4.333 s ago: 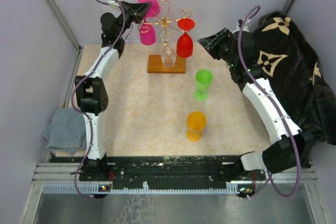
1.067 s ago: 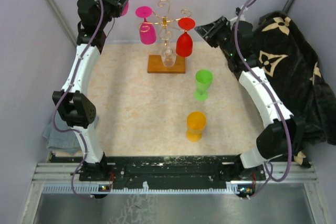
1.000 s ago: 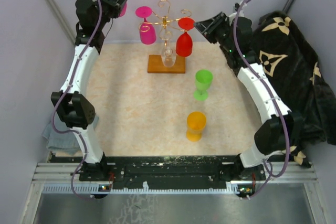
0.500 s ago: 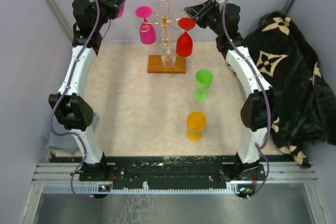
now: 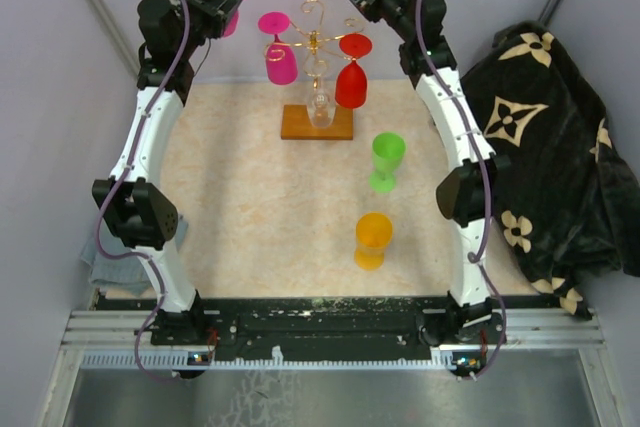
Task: Place the wine glass upside down on the wine glass rack
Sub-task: Turn the wine glass upside down at the wine rack.
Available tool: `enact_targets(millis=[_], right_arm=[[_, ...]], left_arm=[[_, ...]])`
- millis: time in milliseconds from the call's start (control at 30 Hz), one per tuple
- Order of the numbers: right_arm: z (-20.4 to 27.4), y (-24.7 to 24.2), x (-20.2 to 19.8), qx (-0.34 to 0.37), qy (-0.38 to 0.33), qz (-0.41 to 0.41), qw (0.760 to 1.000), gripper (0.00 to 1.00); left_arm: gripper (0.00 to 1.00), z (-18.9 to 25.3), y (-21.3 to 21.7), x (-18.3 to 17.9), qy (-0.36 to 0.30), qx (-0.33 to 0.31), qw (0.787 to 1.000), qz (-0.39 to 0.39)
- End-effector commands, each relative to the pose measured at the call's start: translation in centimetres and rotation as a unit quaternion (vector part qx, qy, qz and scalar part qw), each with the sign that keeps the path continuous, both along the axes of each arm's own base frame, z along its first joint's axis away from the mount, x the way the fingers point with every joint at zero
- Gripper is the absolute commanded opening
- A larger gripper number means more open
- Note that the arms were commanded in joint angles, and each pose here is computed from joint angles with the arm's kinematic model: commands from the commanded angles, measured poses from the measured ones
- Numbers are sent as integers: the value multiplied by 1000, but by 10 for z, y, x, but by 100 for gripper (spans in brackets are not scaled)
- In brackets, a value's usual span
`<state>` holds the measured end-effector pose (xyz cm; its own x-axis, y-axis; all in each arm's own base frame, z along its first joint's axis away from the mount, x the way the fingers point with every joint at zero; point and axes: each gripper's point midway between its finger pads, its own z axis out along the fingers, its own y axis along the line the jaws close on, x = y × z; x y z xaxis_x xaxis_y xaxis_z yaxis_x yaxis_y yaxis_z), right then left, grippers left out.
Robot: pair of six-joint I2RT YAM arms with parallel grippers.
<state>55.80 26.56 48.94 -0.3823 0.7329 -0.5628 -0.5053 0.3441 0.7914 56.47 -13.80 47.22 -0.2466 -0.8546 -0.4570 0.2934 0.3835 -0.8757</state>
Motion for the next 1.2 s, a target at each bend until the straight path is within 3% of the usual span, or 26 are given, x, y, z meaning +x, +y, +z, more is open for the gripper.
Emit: enact_targets(millis=[0, 800, 1067, 1167], right_arm=[[11, 16, -3, 17, -12, 22, 1000, 26], [-6, 39, 11, 20, -18, 1, 1000, 27], [-14, 45, 20, 15, -28, -16, 999, 24], [-18, 46, 22, 11, -29, -21, 999, 18]], left_arm=[[0, 30, 1, -19, -34, 3, 999, -9], [0, 29, -2, -21, -31, -1, 999, -20], [0, 29, -2, -21, -32, -3, 999, -19], [0, 30, -2, -21, -33, -4, 999, -18]])
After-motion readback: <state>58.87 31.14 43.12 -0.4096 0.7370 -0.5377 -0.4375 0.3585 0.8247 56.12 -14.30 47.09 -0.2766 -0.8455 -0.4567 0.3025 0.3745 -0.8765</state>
